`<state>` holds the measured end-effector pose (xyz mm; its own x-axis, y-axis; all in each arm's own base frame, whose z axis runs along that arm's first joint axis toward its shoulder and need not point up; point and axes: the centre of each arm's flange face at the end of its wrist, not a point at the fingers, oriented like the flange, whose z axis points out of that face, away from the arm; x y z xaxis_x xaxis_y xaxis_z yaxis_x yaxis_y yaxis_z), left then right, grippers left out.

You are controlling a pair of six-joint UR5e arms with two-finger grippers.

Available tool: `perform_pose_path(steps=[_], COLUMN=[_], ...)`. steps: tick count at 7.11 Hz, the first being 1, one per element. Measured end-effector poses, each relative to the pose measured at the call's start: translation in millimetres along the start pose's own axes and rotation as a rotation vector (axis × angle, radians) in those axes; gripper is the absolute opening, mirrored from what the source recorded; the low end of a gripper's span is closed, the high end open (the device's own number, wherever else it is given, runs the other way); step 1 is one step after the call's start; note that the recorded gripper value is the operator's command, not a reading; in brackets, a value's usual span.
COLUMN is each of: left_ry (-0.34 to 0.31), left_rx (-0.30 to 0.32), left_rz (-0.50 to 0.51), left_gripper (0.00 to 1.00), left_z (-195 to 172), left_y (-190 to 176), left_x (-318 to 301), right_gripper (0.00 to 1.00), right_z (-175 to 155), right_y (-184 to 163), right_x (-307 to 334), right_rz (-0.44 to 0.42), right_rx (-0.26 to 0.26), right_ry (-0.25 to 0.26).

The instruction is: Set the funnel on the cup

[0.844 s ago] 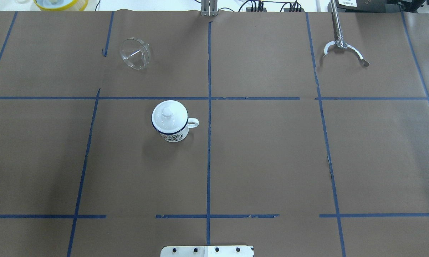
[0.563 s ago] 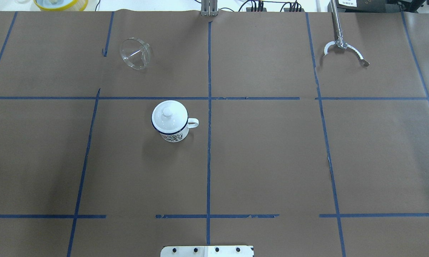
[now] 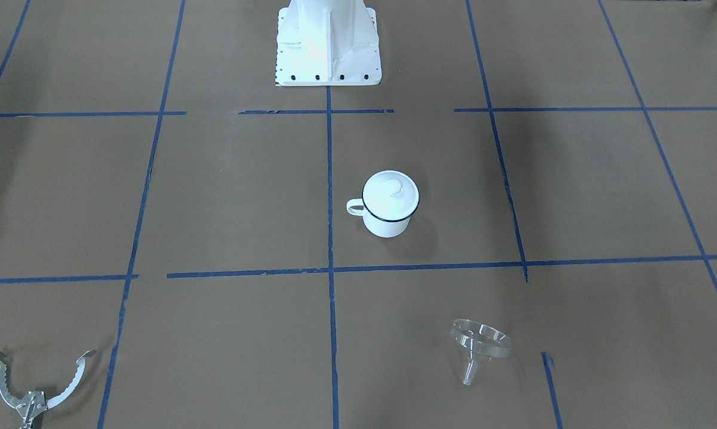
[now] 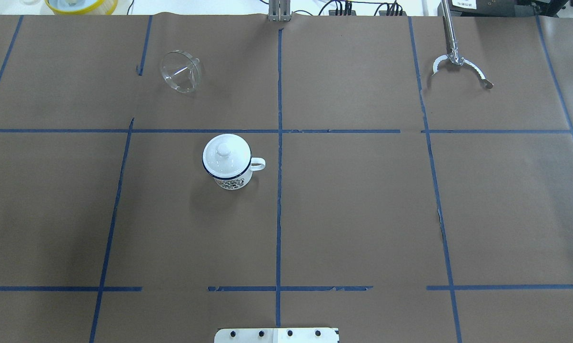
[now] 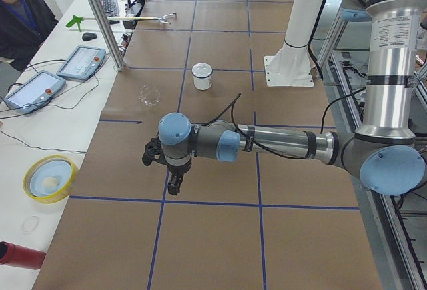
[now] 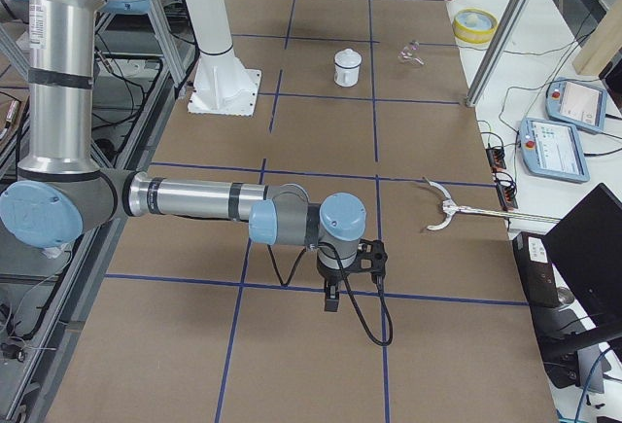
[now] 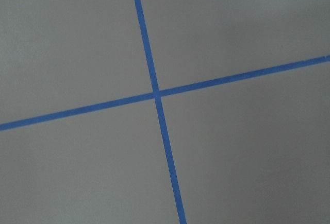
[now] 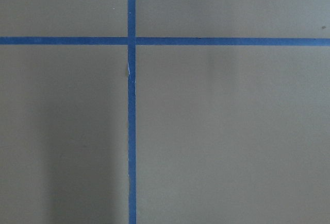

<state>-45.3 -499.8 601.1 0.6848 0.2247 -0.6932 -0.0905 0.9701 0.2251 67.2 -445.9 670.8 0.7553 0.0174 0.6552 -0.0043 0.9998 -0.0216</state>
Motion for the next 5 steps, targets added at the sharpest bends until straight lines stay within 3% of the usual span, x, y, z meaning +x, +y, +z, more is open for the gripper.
perform_pose_path(steps=[2, 4, 5], left_ry=[-0.010, -0.075, -0.080], left_rx=[0.053, 0.196, 0.272], left_rz=[0.057, 0.187, 0.188], left_gripper=[1.00, 1.00, 1.00], left_z=[-22.7, -63.0, -78.0], left_y=[-42.6, -95.6, -108.8], left_x=[19.6, 50.9, 65.0], right_gripper=[1.00, 1.00, 1.00], right_z=[0.0, 0.0, 0.0], right_y=[0.0, 0.0, 0.0], right_x=[0.0, 0.0, 0.0], right_rz=[0.000, 0.000, 0.000], right_rx=[0.000, 0.000, 0.000], right_ry=[0.000, 0.000, 0.000])
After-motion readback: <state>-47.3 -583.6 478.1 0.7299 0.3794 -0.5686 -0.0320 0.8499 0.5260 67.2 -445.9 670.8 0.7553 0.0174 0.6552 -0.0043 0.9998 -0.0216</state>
